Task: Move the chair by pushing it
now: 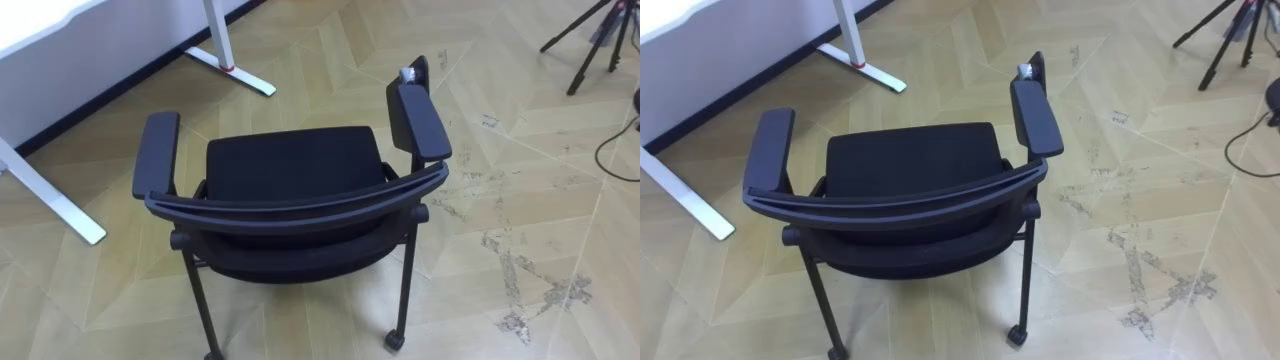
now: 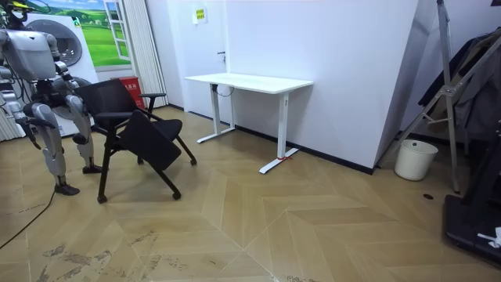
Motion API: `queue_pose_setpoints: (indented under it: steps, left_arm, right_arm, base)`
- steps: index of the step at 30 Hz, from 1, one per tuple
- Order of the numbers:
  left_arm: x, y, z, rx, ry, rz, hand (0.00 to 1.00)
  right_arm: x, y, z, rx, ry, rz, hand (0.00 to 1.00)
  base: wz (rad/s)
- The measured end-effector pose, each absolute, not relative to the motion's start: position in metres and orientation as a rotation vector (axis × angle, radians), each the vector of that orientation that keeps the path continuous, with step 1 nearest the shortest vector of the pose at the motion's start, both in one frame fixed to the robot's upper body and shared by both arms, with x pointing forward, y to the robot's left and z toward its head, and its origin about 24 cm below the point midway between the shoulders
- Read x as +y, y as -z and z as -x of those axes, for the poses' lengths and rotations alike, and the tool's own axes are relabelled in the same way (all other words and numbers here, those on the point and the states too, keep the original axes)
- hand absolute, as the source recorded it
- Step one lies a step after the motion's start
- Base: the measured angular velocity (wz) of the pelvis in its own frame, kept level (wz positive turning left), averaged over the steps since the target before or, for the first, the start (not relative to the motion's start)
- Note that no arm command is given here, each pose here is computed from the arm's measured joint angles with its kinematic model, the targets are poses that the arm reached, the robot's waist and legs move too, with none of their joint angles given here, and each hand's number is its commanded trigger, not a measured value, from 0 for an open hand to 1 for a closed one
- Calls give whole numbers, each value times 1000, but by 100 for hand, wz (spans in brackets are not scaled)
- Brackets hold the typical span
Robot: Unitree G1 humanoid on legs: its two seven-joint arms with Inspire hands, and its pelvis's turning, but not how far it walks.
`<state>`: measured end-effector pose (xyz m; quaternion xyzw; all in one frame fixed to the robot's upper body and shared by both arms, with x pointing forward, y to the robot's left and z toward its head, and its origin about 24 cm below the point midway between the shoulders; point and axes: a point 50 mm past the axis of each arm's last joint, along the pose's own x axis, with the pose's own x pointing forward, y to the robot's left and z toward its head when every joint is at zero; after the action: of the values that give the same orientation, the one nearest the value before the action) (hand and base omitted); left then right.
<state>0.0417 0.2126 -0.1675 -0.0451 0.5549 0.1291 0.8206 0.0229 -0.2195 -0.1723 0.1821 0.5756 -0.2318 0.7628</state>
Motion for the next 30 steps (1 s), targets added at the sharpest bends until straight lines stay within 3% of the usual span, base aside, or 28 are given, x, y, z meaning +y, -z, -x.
queue_pose_setpoints:
  steps: [30]
  left_arm:
    - [224,167,-31,1216,-436,57,0]
  right_arm:
    - [-224,172,-15,1269,586,-435,0]
  base:
    - [1]
